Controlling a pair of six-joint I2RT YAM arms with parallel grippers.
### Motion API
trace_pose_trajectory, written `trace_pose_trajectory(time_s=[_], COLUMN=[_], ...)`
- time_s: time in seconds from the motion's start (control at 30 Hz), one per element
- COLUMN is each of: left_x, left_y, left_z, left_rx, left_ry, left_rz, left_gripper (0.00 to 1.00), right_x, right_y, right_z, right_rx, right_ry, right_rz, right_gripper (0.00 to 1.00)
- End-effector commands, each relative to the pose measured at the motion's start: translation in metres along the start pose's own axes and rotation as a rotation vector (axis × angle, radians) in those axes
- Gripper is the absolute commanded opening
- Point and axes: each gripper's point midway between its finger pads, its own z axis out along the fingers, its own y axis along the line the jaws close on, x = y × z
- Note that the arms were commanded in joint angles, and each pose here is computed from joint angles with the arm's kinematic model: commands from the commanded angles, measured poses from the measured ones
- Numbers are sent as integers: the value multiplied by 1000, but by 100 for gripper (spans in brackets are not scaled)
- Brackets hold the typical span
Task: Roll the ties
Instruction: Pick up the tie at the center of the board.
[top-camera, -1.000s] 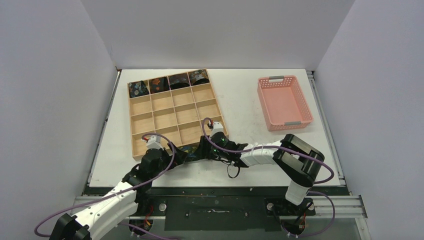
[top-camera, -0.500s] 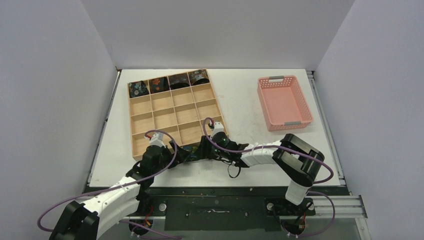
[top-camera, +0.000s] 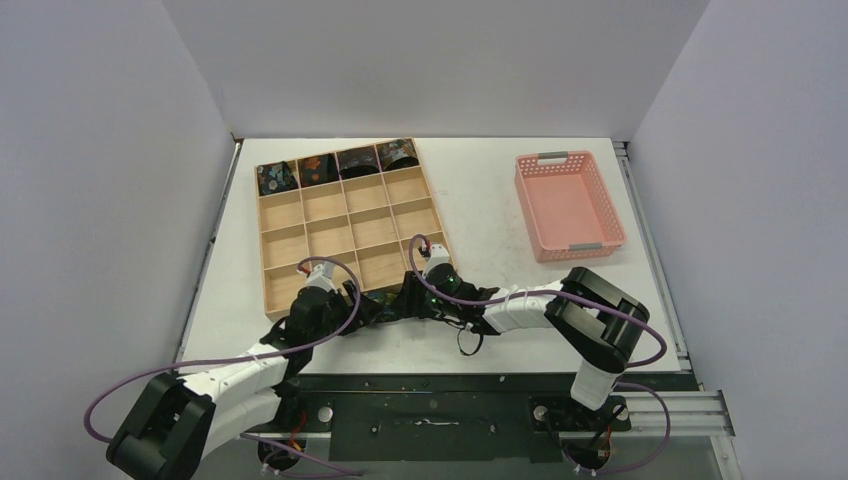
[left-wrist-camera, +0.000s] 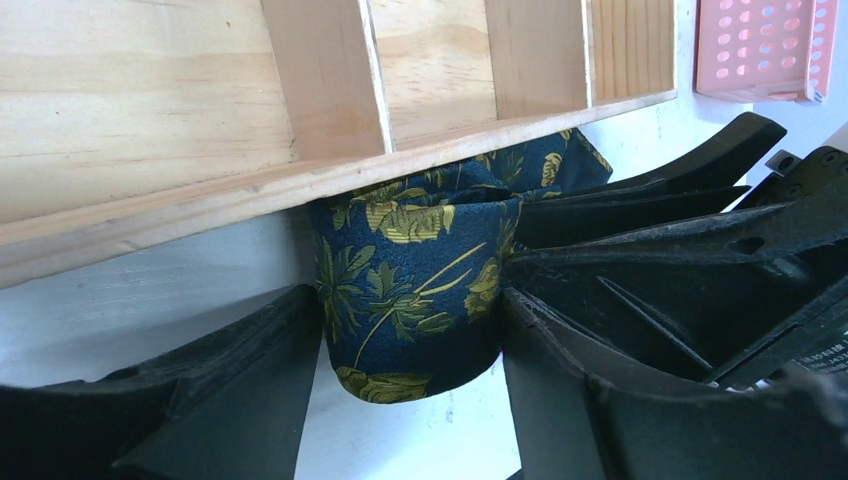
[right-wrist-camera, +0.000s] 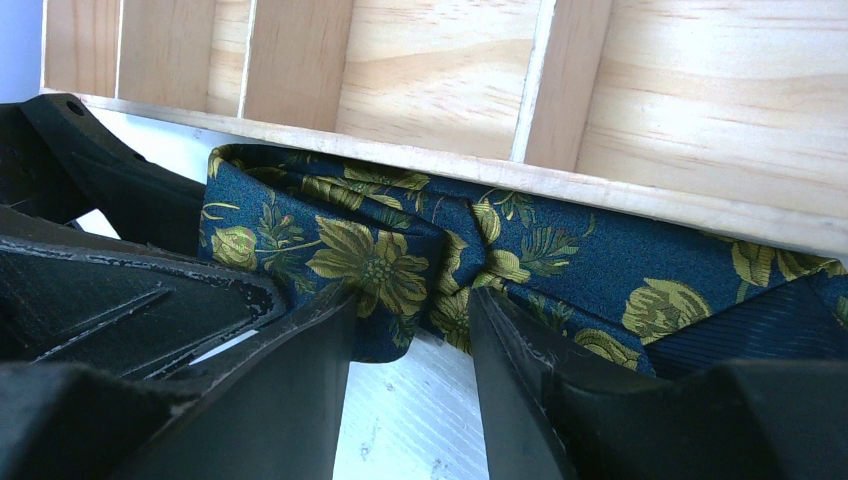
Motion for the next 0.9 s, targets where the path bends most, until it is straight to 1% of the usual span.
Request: trace_pose_trajectory(time_s=[0.0, 0.13, 0.43, 0.6, 0.67, 0.77, 0.87], left_x=[-19, -21, -20, -17, -16, -12, -8], left_y=[-29, -31, -30, -29, -29, -29, -32], left_z=[2, 3, 4, 4, 4, 4, 4], left_rx=[88, 92, 84, 68, 68, 72, 92], left_ry=[-40, -41, -28, -6, 4, 19, 41], left_rz=[21, 26, 37, 47, 50, 50, 41], left_gripper=[60, 51, 37, 28, 24, 19, 13], right_x=[9, 8, 5, -8, -17, -29, -38], right_y=[-24, -22, -15, -5, -6, -13, -30], right_z=[-4, -5, -7, -22, -32, -45, -52], right_rx=[78, 70, 47, 32, 47, 83, 148], right_ry=[19, 17, 17, -13, -38, -79, -111], right_rz=[-11, -10, 2, 12, 5, -15, -37], right_gripper=[45, 45, 47, 58, 60, 60, 57])
